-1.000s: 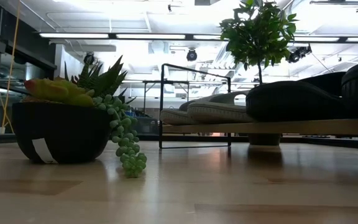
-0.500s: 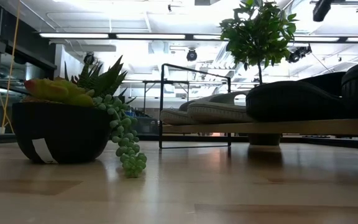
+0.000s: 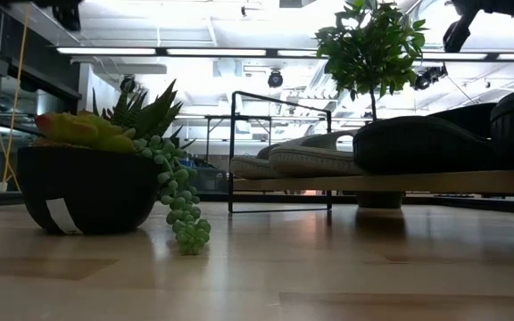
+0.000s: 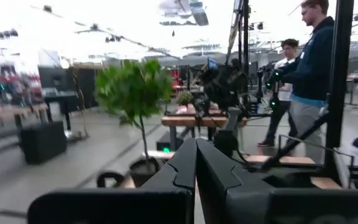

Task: Pick and place slides into the shelf
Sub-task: Return to Home Position

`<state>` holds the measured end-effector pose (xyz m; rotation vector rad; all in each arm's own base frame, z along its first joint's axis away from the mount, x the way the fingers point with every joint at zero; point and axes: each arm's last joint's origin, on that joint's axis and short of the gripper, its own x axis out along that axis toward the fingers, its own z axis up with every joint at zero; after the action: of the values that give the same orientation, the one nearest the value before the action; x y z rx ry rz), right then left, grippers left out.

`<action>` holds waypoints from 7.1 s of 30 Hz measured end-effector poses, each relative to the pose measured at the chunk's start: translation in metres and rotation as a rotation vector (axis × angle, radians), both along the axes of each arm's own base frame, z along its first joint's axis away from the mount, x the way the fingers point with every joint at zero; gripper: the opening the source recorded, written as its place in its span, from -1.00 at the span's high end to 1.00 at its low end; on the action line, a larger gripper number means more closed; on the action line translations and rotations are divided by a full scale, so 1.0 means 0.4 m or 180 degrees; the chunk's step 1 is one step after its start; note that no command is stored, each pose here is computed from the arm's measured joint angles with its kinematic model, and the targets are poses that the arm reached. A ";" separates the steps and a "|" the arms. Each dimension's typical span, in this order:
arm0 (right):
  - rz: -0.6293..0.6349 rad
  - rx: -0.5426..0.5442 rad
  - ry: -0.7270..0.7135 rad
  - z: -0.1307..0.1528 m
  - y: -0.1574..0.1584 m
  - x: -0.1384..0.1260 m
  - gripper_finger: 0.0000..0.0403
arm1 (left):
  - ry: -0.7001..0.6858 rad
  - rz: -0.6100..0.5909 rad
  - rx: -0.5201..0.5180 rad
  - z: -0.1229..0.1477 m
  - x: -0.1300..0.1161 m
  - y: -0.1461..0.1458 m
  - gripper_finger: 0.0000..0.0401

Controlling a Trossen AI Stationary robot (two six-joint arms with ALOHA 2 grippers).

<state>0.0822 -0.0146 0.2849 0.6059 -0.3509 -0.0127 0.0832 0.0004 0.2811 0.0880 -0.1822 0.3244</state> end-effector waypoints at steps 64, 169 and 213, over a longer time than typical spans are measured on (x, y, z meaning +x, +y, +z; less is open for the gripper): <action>0.0199 -0.0017 -0.0392 0.028 0.006 -0.011 1.00 | 0.0666 -0.0559 -0.0086 -0.289 0.036 0.037 1.00; -0.0507 -0.1406 0.1231 -0.295 -0.013 0.034 1.00 | 0.0772 -0.0522 0.0320 -0.289 0.037 0.037 1.00; -0.0509 -0.1405 0.1235 -0.295 -0.013 0.034 1.00 | 0.0772 -0.0522 0.0320 -0.289 0.037 0.037 1.00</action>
<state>0.0959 -0.0197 0.1668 0.1291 -0.0185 -0.1989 0.0980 0.0150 0.1656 0.2094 0.0349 0.1389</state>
